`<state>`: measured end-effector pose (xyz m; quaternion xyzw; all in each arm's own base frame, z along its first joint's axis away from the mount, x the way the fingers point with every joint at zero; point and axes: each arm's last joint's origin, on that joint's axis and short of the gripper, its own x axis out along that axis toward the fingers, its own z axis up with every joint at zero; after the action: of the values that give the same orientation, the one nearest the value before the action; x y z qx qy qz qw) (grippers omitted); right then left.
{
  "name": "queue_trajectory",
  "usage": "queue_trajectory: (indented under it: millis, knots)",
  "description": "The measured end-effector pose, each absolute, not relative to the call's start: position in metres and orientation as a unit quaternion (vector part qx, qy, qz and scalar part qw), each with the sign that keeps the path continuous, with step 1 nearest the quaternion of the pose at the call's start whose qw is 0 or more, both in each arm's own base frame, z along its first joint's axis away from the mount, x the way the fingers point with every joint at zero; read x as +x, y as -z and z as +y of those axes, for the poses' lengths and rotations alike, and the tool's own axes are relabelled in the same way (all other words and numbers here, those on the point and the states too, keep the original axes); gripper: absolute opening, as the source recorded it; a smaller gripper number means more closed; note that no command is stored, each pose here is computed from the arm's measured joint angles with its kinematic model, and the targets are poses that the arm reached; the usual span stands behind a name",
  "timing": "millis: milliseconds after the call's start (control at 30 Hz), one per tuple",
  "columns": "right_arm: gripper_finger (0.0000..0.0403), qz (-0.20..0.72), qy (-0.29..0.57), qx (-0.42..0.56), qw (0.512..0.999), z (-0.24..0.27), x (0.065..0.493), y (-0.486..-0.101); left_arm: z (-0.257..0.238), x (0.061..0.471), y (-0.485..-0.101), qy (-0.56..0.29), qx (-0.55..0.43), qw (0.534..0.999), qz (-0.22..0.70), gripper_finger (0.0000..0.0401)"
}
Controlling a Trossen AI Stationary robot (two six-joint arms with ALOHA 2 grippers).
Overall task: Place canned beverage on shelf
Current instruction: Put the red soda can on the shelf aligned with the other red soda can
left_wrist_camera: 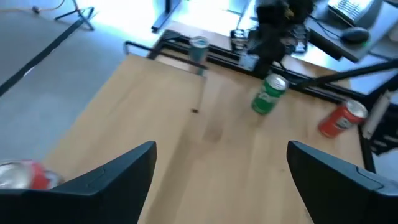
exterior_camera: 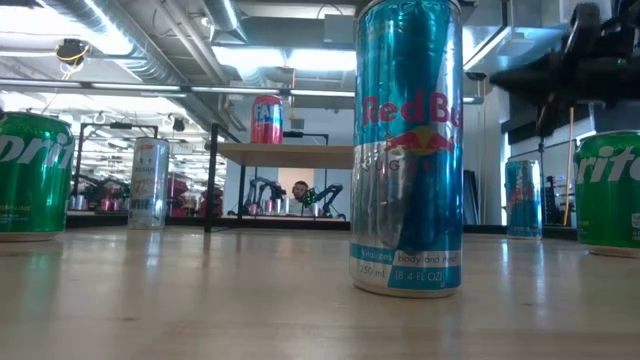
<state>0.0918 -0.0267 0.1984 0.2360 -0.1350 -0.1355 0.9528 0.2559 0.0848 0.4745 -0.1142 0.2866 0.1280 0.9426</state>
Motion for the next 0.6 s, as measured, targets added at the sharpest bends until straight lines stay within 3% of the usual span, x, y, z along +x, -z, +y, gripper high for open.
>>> queue_trajectory:
  millis: [167, 333, 600]
  knots:
    - [0.001, -0.129, 0.129, 0.208, 0.961, -0.027, 0.094, -0.236, 0.044, 0.269, -0.467, -0.115, -0.08, 0.942, 0.304, 0.0347]
    - [0.001, -0.062, 0.096, 0.199, 0.973, -0.029, 0.112, -0.275, 0.008, 0.279, -0.438, -0.088, -0.066, 0.933, 0.342, 0.0347]
    - [0.001, 0.081, 0.019, 0.207, 0.975, -0.014, 0.16, -0.34, -0.041, 0.256, -0.391, -0.053, -0.098, 0.938, 0.33, 0.0347]
